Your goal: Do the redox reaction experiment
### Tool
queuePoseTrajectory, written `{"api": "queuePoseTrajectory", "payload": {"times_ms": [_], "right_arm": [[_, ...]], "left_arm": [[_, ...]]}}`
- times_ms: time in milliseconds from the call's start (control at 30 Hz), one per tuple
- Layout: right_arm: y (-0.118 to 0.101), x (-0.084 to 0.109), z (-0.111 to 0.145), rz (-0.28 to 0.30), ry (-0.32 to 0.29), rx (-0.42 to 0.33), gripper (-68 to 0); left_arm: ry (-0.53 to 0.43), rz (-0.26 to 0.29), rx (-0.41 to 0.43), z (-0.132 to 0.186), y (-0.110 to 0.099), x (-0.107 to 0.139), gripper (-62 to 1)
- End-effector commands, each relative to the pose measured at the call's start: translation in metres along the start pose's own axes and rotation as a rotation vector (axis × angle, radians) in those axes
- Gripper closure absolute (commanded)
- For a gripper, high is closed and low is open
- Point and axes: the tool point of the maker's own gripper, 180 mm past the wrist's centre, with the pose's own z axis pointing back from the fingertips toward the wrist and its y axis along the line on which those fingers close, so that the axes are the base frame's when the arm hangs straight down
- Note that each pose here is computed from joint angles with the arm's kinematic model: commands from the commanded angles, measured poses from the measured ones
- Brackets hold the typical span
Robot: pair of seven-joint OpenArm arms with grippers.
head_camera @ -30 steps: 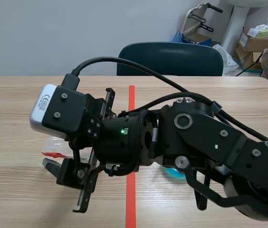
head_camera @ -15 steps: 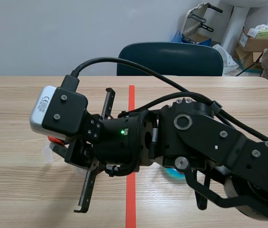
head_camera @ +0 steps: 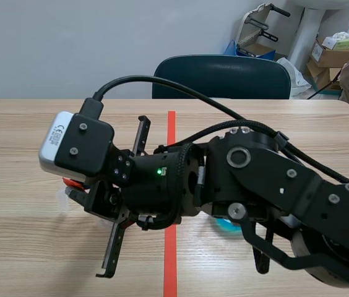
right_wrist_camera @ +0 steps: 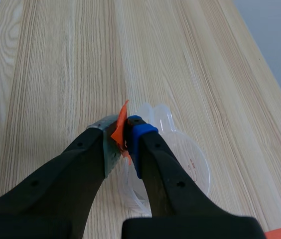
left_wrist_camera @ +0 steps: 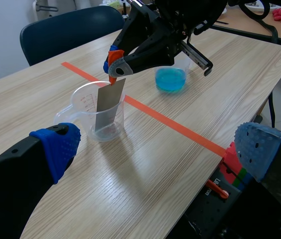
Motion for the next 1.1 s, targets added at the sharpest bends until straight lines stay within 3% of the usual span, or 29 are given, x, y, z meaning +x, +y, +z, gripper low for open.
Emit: {"api": "queuePoseTrajectory", "payload": {"times_ms": [0,600,767,1067], "right_arm": [[-0.008,0.011,0.002,0.017,-0.015,-0.016,-0.6],[-0.046,0.076,0.035,-0.078,-0.095,-0.1,-0.6],[-0.055,0.097,0.041,-0.09,-0.13,-0.085,-0.6],[-0.073,0.117,0.045,-0.136,-0.151,-0.074,-0.6]], "left_arm": [[-0.033,0.006,0.007,-0.002,0.0,0.007,-62.3],[-0.032,0.006,0.007,-0.002,0.0,0.007,-62.3],[-0.032,0.006,0.007,-0.002,0.0,0.007,-62.3],[-0.032,0.006,0.007,-0.002,0.0,0.007,-62.3]]}}
